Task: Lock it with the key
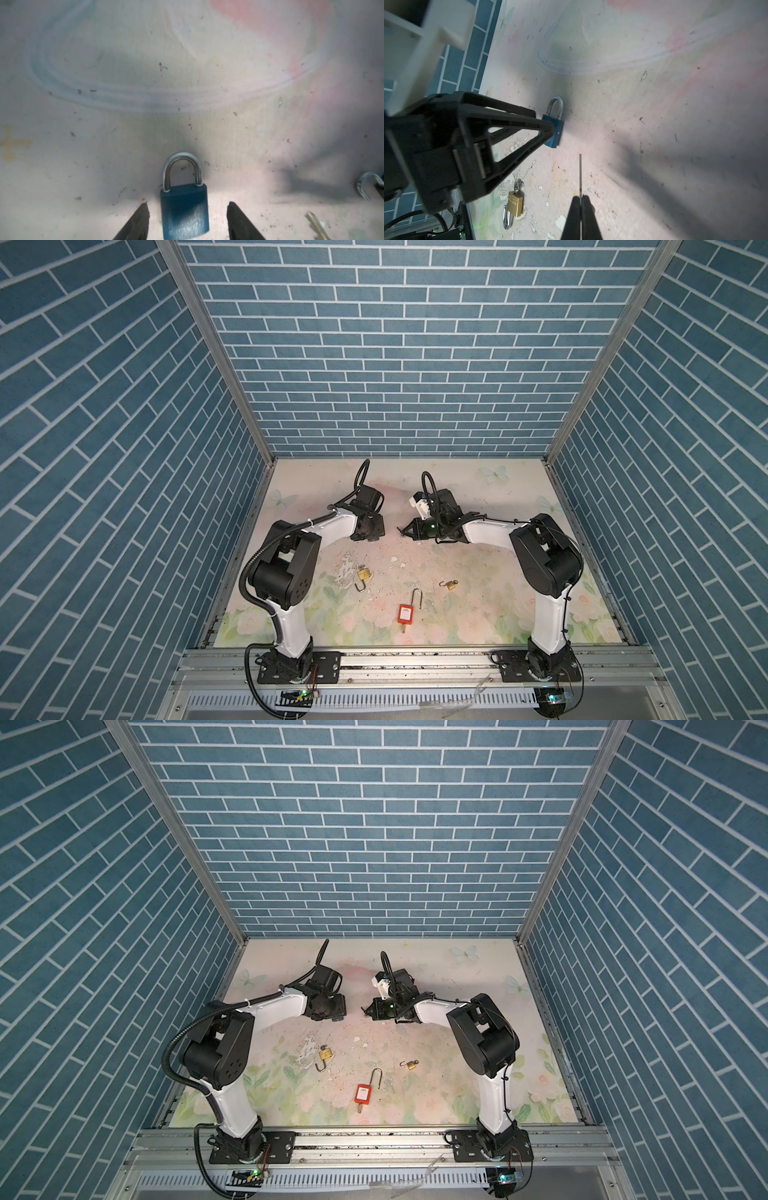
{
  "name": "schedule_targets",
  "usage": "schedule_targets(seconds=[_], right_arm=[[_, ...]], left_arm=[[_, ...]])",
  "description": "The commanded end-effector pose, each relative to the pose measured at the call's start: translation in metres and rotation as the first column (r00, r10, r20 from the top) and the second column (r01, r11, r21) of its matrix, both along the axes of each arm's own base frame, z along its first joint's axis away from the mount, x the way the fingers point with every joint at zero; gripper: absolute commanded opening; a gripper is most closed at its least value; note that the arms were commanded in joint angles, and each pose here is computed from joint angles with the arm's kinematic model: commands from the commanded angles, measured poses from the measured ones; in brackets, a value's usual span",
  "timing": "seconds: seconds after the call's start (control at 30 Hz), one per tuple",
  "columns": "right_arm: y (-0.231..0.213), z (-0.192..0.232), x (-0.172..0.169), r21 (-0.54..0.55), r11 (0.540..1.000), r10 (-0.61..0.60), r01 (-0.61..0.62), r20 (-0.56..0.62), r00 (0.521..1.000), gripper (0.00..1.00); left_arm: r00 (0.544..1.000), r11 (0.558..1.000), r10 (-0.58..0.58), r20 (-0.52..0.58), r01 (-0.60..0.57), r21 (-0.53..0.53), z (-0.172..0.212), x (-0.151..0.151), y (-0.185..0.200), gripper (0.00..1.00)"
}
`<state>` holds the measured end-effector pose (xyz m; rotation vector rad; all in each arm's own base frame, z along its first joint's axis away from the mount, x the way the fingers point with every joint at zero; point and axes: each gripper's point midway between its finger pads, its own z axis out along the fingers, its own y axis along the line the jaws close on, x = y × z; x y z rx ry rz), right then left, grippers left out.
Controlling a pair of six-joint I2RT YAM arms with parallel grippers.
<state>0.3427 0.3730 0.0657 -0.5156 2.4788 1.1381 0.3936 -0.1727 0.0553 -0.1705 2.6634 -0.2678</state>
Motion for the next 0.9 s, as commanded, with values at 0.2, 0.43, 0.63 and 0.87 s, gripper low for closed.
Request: schedule_targets(seconds=[0.2,0.43,0.63,0.87], right_arm=[[0.023,-0.015,0.008,0.008,0.998,0.056,-0.055,-0.096,0.994,0.0],[0.045,-0.021,0.013,0.012,0.994,0.111,-0.111,-0.12,0.987,0.0],[0.057,-0.03,0.008,0.001,0.99,0.137,-0.139,-0.145,0.98,0.0],[0.063,-0.037,0.007,-0.015,0.988,0.149,-0.153,-0.155,0.977,0.07]], left_arm=[[0.882,0.98,0.131,0.454,-0.184,0.075,0.139,0.003,0.063,0.85],[0.734,0.951,0.294,0.612,-0.291,-0.108,0.171,-0.026,0.121,0.85],[0.711,0.945,0.323,0.625,-0.278,-0.173,0.178,-0.037,0.126,0.85],[0.758,0.96,0.279,0.59,-0.23,-0.158,0.162,-0.036,0.116,0.85]])
